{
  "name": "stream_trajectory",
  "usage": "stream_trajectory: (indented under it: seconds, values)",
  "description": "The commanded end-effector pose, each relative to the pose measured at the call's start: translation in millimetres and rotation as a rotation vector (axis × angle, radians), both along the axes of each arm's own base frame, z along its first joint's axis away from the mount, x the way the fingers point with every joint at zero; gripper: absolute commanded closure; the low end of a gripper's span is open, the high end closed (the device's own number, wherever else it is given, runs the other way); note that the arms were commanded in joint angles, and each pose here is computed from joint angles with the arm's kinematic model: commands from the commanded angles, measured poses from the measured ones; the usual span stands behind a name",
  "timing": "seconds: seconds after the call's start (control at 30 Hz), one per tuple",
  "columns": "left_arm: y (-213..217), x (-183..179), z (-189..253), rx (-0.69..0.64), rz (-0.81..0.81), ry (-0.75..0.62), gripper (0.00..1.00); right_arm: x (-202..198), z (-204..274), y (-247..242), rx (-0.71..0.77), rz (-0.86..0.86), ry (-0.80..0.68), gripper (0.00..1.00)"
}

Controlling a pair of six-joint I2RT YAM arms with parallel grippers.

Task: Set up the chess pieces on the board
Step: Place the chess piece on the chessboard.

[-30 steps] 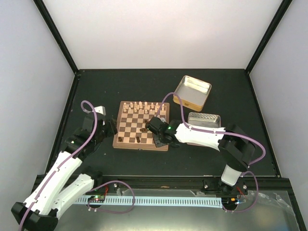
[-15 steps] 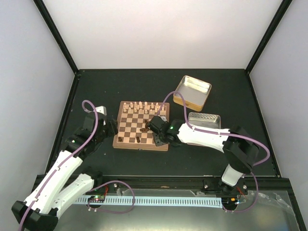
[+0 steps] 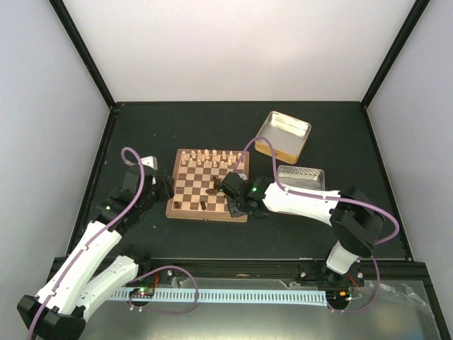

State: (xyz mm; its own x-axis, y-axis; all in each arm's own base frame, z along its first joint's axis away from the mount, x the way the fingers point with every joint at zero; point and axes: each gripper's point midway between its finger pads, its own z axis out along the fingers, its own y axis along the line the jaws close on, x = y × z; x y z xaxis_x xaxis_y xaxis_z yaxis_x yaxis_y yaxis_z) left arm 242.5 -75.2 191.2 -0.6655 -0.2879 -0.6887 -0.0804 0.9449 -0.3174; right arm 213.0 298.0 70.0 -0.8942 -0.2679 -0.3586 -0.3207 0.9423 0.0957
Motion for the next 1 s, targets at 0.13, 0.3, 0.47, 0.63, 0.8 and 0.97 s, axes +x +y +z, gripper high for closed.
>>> stream_trajectory:
  seconds: [0.13, 0.3, 0.47, 0.63, 0.8, 0.97]
  values:
    - [-1.7, 3.1, 0.6, 0.000, -0.011, -0.002, 0.38, 3.5, -5.3, 2.2, -0.020, 0.002, -0.016, 0.88]
    - [-1.4, 3.2, 0.4, 0.003, -0.011, -0.003, 0.38, 10.6, -1.4, 4.7, -0.016, -0.003, -0.054, 0.91]
    - [-1.3, 3.0, 0.3, 0.004, -0.012, -0.002, 0.38, 13.7, -3.4, 5.3, -0.032, -0.006, -0.059, 0.90]
    - [-1.6, 2.4, 1.0, 0.003, -0.015, -0.003, 0.38, 9.8, -1.1, 8.5, -0.007, 0.004, -0.042, 0.77]
    - [-3.7, 2.1, 3.3, -0.006, -0.025, -0.008, 0.38, 11.0, 25.2, 13.9, 0.096, -0.019, -0.077, 0.63]
    - [-4.5, 1.6, 7.7, -0.011, -0.032, -0.018, 0.38, 15.2, 45.2, 3.9, 0.170, -0.099, -0.126, 0.60]
